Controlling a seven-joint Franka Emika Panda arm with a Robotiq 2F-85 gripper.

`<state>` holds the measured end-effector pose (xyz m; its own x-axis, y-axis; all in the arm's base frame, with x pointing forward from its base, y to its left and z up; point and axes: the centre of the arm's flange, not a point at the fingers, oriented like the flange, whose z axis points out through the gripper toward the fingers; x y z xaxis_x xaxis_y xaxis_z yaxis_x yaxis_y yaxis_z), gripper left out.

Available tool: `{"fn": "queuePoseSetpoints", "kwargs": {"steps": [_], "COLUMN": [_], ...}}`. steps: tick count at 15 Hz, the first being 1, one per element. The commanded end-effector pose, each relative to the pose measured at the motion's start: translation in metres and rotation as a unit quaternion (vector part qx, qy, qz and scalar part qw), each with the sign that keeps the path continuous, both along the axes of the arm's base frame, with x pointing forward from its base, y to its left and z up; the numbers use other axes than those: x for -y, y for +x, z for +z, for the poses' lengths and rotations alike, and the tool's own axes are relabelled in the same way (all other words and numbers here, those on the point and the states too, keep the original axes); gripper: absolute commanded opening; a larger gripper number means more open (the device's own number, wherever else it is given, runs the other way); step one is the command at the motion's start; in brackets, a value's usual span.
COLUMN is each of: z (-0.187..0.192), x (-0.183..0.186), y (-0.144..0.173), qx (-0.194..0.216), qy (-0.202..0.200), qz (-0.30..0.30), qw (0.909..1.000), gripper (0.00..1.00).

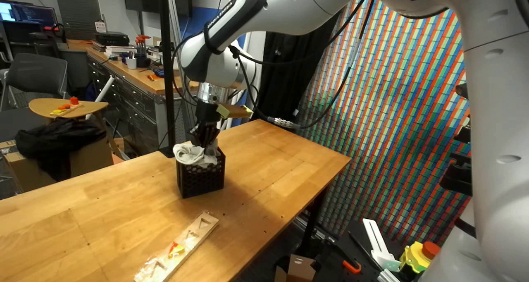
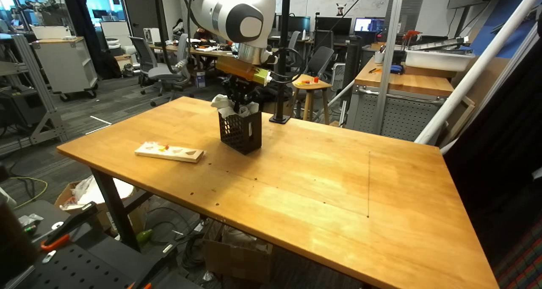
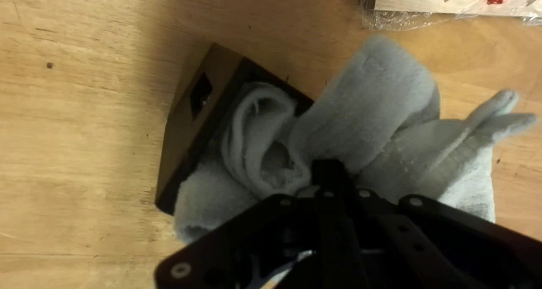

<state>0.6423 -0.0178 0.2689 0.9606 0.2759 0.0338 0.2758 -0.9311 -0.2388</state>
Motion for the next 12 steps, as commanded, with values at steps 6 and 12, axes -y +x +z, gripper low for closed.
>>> {"fn": "queuePoseSetpoints", "kwargs": {"steps": [6, 12], "z": [-0.025, -0.037], "x": [0.000, -0.003], "y": [0.021, 0.018], "qx": [-0.065, -0.098], "qy": [0.023, 0.036], "qz": [0.050, 0.063], "qw": [0.9964, 0.9926], "gripper": [0.00, 0.00]}}
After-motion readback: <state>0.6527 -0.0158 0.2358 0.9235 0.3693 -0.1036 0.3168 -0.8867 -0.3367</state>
